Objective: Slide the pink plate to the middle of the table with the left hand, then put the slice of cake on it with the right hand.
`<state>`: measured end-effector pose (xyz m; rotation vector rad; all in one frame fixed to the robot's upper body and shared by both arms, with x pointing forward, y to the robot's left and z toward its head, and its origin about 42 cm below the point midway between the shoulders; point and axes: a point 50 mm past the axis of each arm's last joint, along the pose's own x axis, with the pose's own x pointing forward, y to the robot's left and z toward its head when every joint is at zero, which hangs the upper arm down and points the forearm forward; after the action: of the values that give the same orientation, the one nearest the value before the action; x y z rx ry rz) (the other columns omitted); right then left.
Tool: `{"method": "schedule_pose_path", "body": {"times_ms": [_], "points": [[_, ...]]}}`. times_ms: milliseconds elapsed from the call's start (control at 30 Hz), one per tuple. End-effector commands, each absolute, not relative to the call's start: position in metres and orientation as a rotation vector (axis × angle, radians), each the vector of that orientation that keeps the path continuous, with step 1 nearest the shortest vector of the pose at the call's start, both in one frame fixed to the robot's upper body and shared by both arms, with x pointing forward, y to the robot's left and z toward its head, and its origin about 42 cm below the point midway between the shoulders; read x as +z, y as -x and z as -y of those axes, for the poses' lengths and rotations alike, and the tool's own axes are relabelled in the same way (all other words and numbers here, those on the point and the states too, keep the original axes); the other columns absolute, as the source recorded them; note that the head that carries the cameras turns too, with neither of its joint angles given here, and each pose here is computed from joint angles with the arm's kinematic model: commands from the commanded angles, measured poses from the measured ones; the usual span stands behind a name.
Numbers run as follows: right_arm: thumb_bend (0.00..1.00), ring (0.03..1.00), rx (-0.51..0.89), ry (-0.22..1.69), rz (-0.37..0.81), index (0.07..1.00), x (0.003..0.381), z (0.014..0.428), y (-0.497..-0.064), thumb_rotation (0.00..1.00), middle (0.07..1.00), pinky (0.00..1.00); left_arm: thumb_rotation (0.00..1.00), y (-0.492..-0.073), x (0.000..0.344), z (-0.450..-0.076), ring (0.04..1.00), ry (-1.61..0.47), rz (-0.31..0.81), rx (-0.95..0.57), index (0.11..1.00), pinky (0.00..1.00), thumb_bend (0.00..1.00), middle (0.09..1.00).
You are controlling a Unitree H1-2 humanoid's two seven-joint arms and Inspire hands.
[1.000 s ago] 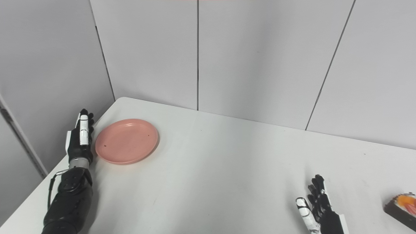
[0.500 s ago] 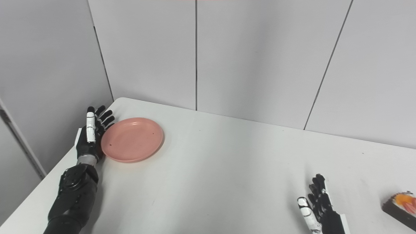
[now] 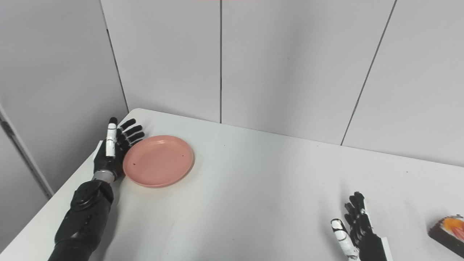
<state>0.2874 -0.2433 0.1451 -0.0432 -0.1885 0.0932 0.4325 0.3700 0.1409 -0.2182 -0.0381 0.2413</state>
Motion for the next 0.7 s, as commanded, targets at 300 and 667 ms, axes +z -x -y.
{"method": "schedule_pose_path", "body": {"times_ms": [300, 667], "points": [[0.28, 0.969, 0.102, 0.045, 0.257, 1.000, 0.158, 0.243, -0.293, 0.64, 0.982, 0.99, 0.99, -0.442, 0.150, -0.343, 0.771, 0.155, 0.046, 0.118, 0.766, 0.77, 0.76, 0.766], [0.28, 0.977, 0.092, 0.034, 0.262, 1.000, 0.161, 0.241, -0.291, 0.61, 0.987, 1.00, 1.00, -0.437, 0.146, -0.311, 0.853, 0.087, 0.040, 0.038, 0.845, 0.86, 0.75, 0.836]]}}
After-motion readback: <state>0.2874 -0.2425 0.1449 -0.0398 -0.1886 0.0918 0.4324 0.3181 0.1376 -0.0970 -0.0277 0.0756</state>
